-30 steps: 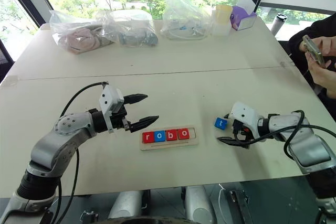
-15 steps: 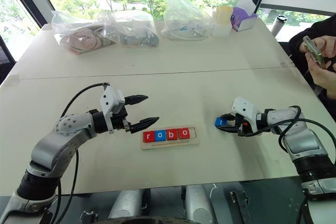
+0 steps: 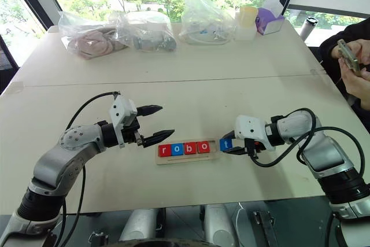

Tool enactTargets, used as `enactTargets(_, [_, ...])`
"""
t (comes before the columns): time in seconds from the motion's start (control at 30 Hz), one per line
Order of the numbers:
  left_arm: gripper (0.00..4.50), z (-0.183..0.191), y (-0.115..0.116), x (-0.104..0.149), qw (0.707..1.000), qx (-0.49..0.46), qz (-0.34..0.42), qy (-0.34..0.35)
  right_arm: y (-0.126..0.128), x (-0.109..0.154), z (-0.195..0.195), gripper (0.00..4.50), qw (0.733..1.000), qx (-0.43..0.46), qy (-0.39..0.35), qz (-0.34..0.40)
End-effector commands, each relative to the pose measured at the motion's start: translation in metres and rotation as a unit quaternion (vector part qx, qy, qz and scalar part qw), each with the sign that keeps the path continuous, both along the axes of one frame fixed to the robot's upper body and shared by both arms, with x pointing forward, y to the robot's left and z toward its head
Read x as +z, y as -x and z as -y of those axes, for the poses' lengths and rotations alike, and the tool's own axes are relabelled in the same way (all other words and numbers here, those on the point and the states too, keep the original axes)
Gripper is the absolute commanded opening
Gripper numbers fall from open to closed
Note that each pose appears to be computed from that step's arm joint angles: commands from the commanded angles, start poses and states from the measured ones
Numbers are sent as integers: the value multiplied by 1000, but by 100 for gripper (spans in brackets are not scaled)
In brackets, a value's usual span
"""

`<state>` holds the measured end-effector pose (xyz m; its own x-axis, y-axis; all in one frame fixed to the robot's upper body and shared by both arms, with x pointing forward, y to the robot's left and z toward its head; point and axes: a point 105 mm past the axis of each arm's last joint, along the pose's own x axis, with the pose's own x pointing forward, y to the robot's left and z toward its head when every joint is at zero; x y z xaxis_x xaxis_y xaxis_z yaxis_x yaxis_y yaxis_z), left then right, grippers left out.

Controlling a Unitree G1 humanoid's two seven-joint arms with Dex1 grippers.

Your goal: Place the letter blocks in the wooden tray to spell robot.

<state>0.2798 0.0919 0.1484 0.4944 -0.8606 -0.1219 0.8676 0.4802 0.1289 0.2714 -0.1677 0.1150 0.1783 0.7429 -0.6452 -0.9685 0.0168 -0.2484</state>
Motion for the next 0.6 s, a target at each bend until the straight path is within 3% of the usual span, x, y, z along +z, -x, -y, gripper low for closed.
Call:
enactTargets(0.03, [450, 1, 4, 9, 1000, -6, 22, 5, -2, 6, -11, 117, 1000, 20, -3, 11])
enactTargets(0.6, [450, 1, 8, 8, 1000, 2, 18, 9, -16, -6, -21, 117, 1000, 24, 5, -12])
